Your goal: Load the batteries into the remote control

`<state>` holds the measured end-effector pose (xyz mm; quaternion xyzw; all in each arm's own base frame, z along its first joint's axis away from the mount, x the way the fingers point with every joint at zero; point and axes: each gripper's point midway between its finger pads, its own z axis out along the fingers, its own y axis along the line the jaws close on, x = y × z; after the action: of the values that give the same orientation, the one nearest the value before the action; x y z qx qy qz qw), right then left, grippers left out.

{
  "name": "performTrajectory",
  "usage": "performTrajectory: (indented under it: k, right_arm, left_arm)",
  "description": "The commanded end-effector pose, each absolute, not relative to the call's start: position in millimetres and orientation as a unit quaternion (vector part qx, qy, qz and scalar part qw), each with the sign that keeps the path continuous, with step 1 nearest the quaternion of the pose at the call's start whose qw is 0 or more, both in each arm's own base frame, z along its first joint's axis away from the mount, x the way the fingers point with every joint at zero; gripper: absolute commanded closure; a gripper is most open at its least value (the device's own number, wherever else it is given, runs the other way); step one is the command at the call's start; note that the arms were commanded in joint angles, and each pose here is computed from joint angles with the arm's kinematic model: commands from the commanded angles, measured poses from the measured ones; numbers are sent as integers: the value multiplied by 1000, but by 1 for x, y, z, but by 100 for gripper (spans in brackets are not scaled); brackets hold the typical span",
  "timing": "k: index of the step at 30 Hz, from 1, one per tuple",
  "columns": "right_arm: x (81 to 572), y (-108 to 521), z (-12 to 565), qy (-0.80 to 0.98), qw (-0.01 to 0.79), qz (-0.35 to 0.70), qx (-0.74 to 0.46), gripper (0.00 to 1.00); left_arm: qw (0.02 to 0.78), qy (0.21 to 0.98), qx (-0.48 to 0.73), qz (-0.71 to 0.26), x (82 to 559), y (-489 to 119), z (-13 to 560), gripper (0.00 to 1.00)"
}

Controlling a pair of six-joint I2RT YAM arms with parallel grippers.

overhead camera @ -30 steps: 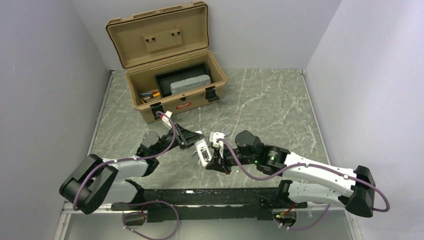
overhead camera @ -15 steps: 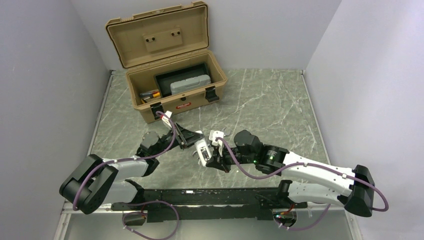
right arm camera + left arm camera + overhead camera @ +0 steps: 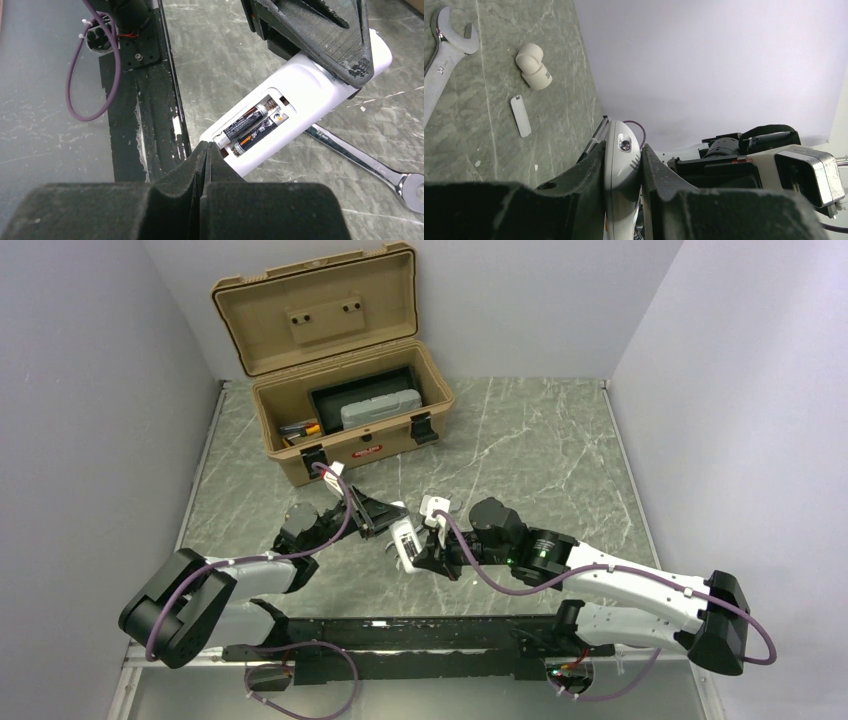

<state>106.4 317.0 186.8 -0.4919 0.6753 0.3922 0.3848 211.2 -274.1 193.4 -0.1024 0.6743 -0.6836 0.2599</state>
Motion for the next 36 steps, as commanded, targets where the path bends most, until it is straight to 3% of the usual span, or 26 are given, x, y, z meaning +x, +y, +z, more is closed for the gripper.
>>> performTrajectory:
  k: [1,36]
  right_arm:
    - [116,327,209,652,421,400,-487,100]
    - [131,329,212,657,442,397,-465,100]
  left_arm:
    - [283,640,-76,-711,209,-276,222,100]
    - [281,639,-73,-713,208,-277,223,100]
